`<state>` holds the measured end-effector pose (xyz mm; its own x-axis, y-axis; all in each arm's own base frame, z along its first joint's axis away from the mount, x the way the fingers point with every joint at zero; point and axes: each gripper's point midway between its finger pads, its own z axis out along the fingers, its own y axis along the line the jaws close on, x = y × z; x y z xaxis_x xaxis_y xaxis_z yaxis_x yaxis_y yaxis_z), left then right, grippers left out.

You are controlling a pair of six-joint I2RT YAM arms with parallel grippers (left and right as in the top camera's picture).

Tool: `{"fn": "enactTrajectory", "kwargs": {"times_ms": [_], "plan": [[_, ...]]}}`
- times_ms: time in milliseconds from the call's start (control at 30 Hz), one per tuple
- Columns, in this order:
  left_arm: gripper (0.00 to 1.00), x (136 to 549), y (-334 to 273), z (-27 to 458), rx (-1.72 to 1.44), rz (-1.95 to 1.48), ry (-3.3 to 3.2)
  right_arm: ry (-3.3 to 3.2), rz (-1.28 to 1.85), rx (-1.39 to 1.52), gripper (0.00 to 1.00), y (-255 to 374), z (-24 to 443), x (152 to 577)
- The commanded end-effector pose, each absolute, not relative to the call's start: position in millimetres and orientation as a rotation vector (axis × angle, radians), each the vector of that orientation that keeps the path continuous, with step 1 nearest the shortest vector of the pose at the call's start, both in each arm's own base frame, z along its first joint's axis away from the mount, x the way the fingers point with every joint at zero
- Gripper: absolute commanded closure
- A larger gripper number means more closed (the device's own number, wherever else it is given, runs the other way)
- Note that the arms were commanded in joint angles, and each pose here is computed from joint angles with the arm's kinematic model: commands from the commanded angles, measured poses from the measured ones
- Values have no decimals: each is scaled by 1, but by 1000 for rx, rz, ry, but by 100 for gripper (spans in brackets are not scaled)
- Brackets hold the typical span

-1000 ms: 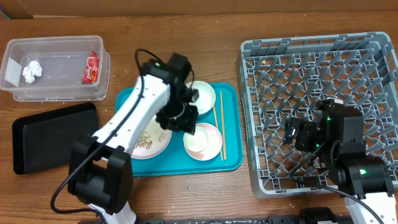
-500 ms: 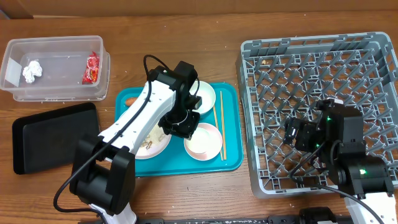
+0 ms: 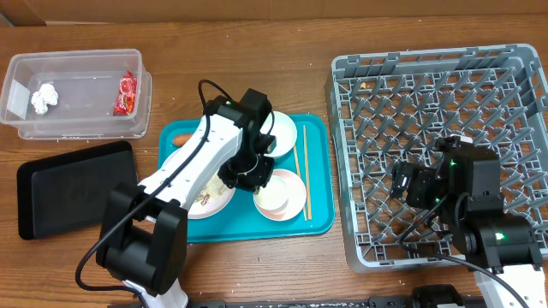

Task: Sort waste into correct bins and load items into the dishwasher
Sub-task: 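Grasp the white paper cup on the tray with the left gripper, then pass the paper cup from the left gripper to the right gripper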

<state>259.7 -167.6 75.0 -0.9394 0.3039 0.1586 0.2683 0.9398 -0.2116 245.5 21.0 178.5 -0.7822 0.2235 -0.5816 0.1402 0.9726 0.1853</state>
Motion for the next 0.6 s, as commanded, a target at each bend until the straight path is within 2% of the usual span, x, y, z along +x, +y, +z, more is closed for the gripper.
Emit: {"fn": "enactTrajectory", "kwargs": {"times_ms": [0,133,200,267,333,433,567], "plan": [[96,284,-168,104,-405,321,-2976,2447,157,259,0,18,189,250],[96,310,-158,146,-356,449,-3031,2424,25,321,0,-2,190,251],[96,324,-163,173,-346,698,-3035,2372,-52,452,0,-19,194,253],[96,337,-169,199,-317,991,-3005,2315,13,513,0,-17,202,262],[96,347,-177,225,-269,1327,-2915,2287,206,375,0,12,213,277],[96,349,-188,263,-361,1746,-2739,2189,634,-34,0,86,244,288],[96,341,-201,284,-451,1925,-2615,2015,1111,-386,0,151,278,275]]}}
